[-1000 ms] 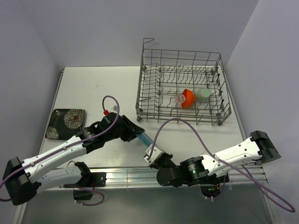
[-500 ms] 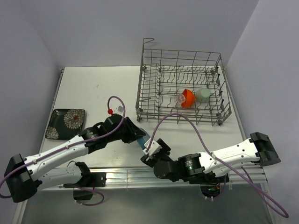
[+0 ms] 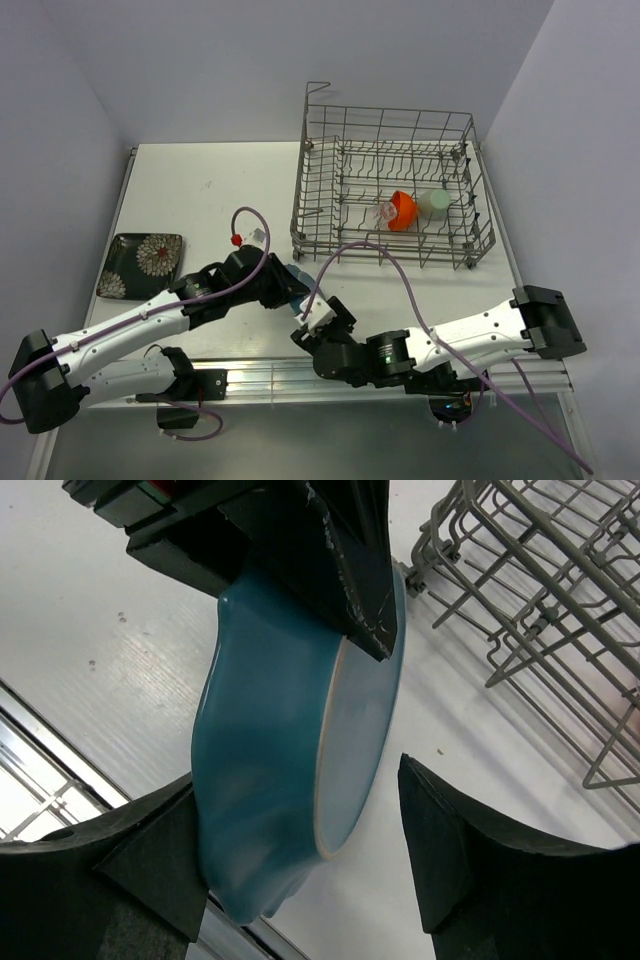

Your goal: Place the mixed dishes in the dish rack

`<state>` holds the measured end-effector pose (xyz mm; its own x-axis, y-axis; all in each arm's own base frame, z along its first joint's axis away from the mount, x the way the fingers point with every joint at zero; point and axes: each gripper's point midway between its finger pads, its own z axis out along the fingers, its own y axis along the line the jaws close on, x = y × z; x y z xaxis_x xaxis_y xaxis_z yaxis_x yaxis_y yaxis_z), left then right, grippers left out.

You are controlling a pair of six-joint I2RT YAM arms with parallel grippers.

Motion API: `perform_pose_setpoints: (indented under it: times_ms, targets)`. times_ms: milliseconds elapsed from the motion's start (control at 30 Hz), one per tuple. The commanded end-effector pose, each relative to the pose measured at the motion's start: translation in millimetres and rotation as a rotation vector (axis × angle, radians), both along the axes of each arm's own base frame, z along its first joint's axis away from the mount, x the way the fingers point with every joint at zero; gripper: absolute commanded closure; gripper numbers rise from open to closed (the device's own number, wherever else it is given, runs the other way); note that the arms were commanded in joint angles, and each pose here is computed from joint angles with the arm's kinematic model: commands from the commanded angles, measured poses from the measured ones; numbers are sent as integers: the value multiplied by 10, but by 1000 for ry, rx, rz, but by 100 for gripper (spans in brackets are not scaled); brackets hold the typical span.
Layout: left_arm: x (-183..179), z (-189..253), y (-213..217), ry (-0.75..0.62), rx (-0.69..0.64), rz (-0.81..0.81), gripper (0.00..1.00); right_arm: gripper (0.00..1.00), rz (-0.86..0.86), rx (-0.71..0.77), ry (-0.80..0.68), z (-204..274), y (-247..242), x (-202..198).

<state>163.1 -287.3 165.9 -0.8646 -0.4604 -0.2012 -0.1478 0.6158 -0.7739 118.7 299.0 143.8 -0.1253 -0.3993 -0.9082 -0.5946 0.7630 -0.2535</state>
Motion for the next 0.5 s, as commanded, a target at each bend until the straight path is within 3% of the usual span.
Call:
perform_pose_setpoints:
  times_ms: [0,167,267,367,400,467]
  targets:
    - [-261,276,-128,-24,-88,-143,100,28,-172,66,-71,171,-68,247]
    - [-274,315,-109,-31,-98,-142,100,34,-207,28,-81,39,-21,269]
    - [-281,326,-93,-33,-97,-141,100,45,-218,25,-80,-11,1,271]
    - [-292,319,-77,-33,-97,-141,100,66,-234,36,-78,5,-5,273]
    - [-295,315,-74,-31,-100,-140,100,83,-240,42,-75,11,-7,273]
    - [-298,326,-70,-34,-105,-139,100,100,-253,59,-73,40,-28,278]
